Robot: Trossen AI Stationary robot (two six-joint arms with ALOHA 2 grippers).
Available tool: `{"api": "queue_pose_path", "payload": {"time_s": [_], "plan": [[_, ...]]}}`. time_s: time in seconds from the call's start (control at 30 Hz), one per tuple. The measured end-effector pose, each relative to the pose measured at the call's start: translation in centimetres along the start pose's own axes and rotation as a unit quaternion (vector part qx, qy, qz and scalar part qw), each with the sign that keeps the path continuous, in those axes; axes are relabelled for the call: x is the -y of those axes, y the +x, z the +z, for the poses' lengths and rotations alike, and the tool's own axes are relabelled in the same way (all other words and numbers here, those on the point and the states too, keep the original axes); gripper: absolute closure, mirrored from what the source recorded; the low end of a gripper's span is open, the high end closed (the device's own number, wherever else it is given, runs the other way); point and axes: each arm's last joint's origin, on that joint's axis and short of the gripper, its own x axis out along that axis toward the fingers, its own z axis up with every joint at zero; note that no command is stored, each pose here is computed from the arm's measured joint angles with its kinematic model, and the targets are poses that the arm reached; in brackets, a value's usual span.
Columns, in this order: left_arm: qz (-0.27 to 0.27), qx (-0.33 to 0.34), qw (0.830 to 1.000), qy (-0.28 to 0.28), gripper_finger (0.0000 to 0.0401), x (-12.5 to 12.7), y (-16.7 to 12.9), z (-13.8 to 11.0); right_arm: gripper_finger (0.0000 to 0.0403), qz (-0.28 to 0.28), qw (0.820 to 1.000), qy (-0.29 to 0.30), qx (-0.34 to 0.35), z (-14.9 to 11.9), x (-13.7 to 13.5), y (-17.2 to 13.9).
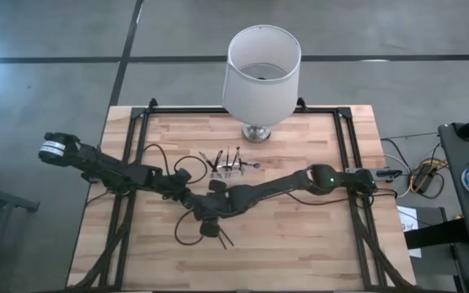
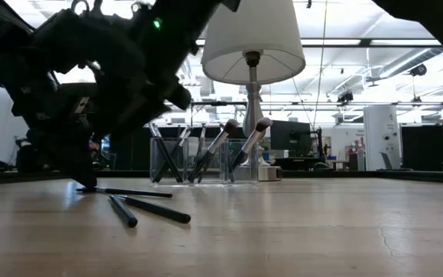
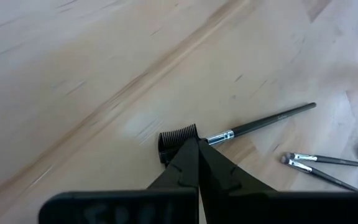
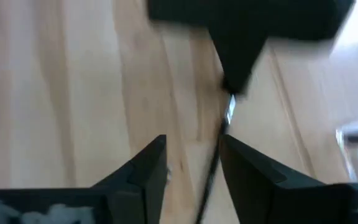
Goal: Put items in baskets/containers
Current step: Put the brow brush into the transparent organizer
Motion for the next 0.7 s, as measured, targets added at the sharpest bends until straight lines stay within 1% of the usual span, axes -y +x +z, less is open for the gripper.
{"api": "queue_pose_path", "payload": {"time_s": [0.07,0.27,0.47,0.6,0.7], "plan": [[-0.002,0.001,1.0,0.0,0.0401,0.0,0.0,0.0,0.025,0.005,1.0,-0.007,0.019,0.4,0.0,0.0],[-0.006,0.001,1.0,0.004,0.0401,0.2,0.0,-0.1,0.0233,-0.006,1.0,0.015,0.001,-0.4,1.7,1.6],[-0.008,0.004,1.0,0.002,0.0401,0.4,0.0,-0.4,0.0234,0.0,1.0,0.025,-0.004,-1.8,1.6,3.1],[-0.008,0.004,1.0,0.001,0.0401,0.3,0.0,-0.4,0.0239,-0.003,0.999,0.031,-0.006,-2.0,1.5,3.3],[-0.008,0.004,1.0,0.001,0.0401,0.3,0.0,-0.4,0.0243,-0.007,0.999,0.027,-0.021,-2.8,1.4,3.6]]}}
